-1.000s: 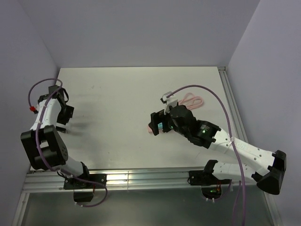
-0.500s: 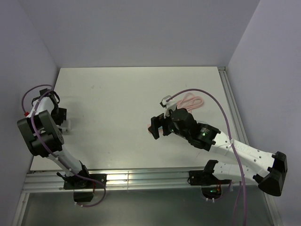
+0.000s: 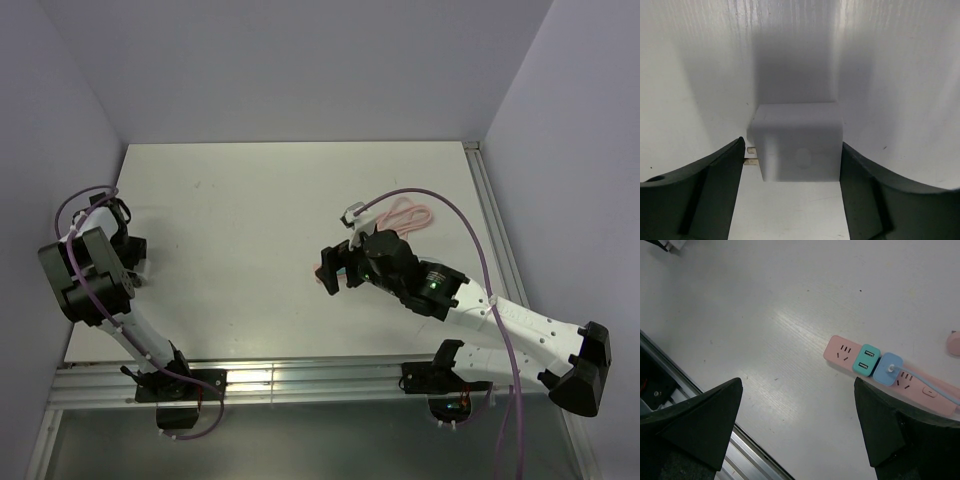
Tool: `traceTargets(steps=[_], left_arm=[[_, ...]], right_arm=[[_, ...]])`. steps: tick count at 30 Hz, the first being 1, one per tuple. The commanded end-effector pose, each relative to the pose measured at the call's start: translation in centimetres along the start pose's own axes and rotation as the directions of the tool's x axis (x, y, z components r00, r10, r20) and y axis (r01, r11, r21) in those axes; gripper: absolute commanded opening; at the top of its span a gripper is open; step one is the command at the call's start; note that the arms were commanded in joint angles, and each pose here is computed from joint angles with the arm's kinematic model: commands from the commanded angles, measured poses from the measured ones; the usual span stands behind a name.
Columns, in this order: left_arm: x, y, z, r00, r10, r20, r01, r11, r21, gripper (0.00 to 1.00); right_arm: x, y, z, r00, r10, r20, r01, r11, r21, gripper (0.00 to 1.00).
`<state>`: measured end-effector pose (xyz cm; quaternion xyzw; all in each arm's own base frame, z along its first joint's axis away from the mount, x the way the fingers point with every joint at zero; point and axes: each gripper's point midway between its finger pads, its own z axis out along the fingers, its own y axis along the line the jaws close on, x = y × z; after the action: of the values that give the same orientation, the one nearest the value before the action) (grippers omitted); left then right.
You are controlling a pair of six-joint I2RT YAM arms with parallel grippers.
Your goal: Insert the plug
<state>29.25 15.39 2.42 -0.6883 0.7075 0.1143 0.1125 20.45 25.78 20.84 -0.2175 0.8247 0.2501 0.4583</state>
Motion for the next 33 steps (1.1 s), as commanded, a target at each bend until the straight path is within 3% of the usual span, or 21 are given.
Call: traceTargets(steps=[1,3,4,5,6,9,13,17,18,21,22,25,27,28,30,31,32,33], left_arm=[[-0.4,-0.5,-0.6,0.999,0.032,0.006,-0.032,0.999,0.039,0.65],[-0.5,-0.5,-1.1,0.999,0.046,0.013,-0.046,0.997,0.061,0.5],[-0.6,-0.9,-1.9,0.999,0.049,0.013,-0.05,0.993,0.103,0.26],[-0.5,-1.0,-2.1,0.997,0.072,0.018,-0.074,0.989,0.131,0.1],[-0.6,-1.3,-2.6,0.996,0.081,0.023,-0.083,0.983,0.162,0.02],[-0.2,-2.4,-5.1,0.988,0.15,0.041,-0.156,0.945,0.289,0.01],[1.1,-4.2,-10.8,0.958,0.254,0.135,-0.288,0.839,0.462,0.0],[7.4,-6.3,-18.1,0.876,0.449,0.175,-0.426,0.553,0.716,0.0],[8.4,-6.3,-19.3,0.865,0.467,0.183,-0.432,0.508,0.746,0.0],[13.1,-5.9,-23.9,0.804,0.554,0.215,-0.434,0.3,0.849,0.0],[15.4,-5.4,-26.7,0.764,0.599,0.237,-0.408,0.164,0.898,0.0],[19.5,-3.1,-29.4,0.697,0.675,0.242,-0.355,0.032,0.934,0.0],[21.2,-2.0,-30.0,0.681,0.695,0.232,-0.331,0.009,0.944,0.0],[22.5,-0.9,-31.1,0.659,0.711,0.245,-0.316,-0.035,0.948,0.0],[23.4,-0.1,-31.4,0.679,0.713,0.177,-0.256,0.005,0.967,0.0],[23.8,0.8,-32.4,0.685,0.711,0.161,-0.22,-0.008,0.975,0.01],[24.1,1.1,-32.0,0.709,0.702,0.061,-0.148,0.064,0.987,0.0],[24.0,1.1,-32.7,0.729,0.684,0.031,-0.101,0.063,0.993,0.0]], right_arm=[[-1.0,-0.5,-0.1,0.999,0.007,0.034,-0.008,0.999,0.035,0.99],[-1.1,-0.8,-0.1,0.999,0.019,0.035,-0.021,0.998,0.057,0.99],[-1.2,-0.8,-0.3,0.999,0.024,0.034,-0.026,0.998,0.064,0.99],[-1.3,-1.1,-0.4,0.999,0.028,0.04,-0.031,0.996,0.081,1.0],[-1.5,-1.3,-0.5,0.997,0.054,0.049,-0.058,0.994,0.092,1.0],[-1.9,-2.3,-0.7,0.993,0.079,0.083,-0.091,0.985,0.146,1.0],[-2.3,-2.3,-0.6,0.997,0.023,0.071,-0.034,0.989,0.146,1.0],[-2.8,-1.1,0.0,0.999,0.033,0.004,-0.033,0.992,0.118,0.99],[-3.1,-0.8,0.0,0.999,0.043,0.001,-0.043,0.994,0.103,0.98],[-4.3,1.8,0.4,0.995,0.095,-0.021,-0.096,0.994,-0.047,0.96],[-4.9,3.3,0.3,0.994,0.105,-0.03,-0.107,0.986,-0.129,0.96],[-6.6,4.0,0.4,0.991,0.134,-0.028,-0.137,0.974,-0.179,0.94],[-7.6,4.6,0.2,0.986,0.165,-0.026,-0.166,0.96,-0.224,0.93],[-8.2,4.8,0.2,0.984,0.18,-0.013,-0.178,0.954,-0.242,0.93],[-8.4,4.8,0.3,0.974,0.226,-0.006,-0.22,0.94,-0.26,0.89],[-9.3,5.0,0.4,0.968,0.248,0.035,-0.229,0.932,-0.279,0.88],[-9.5,5.1,0.5,0.961,0.27,0.054,-0.244,0.926,-0.289,0.86],[-8.6,5.1,0.8,0.948,0.314,0.049,-0.286,0.91,-0.3,0.85]])
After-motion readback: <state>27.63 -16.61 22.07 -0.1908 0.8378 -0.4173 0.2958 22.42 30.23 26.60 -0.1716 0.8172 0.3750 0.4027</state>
